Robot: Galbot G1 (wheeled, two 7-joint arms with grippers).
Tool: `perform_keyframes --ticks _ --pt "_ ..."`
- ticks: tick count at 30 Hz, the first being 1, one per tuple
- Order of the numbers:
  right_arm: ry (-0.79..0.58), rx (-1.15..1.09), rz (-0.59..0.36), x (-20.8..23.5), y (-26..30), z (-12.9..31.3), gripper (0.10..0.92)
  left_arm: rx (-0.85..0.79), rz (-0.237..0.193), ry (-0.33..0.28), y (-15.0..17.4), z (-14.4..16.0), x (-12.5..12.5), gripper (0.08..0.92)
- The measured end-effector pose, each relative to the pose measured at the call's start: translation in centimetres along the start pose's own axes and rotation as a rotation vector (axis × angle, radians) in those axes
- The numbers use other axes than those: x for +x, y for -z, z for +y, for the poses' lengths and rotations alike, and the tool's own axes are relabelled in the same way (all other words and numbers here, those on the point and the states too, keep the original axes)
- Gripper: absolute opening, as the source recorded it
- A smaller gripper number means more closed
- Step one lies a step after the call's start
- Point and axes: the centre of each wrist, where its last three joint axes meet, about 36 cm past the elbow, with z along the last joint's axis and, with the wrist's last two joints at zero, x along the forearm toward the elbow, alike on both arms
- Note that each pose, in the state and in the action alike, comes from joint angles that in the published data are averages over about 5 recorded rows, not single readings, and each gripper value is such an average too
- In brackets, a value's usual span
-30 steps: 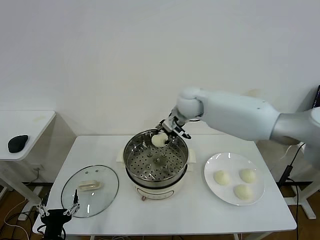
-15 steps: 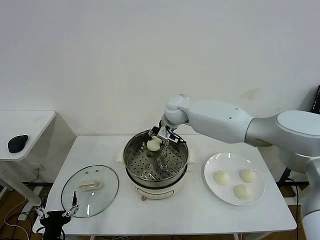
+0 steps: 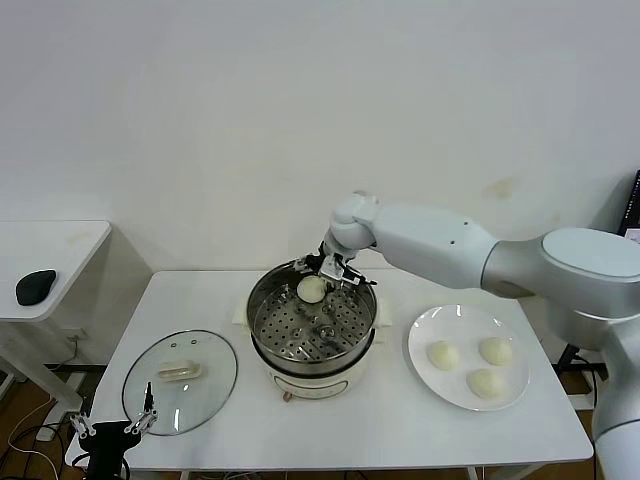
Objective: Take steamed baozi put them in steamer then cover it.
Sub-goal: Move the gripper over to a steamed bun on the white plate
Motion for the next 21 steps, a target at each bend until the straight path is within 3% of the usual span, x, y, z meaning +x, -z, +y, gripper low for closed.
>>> perform_keyframes --ticks 10,21 --pt "0.021 -0.324 0.042 7.5 0.0 3.0 0.823 0.000 -0.017 -0.006 0.7 0.0 0.0 0.823" --pt "0.059 -0.609 0.083 12.7 -1.9 13.2 0.823 -0.016 -0.027 -0.021 1.2 0.4 0.1 0.823"
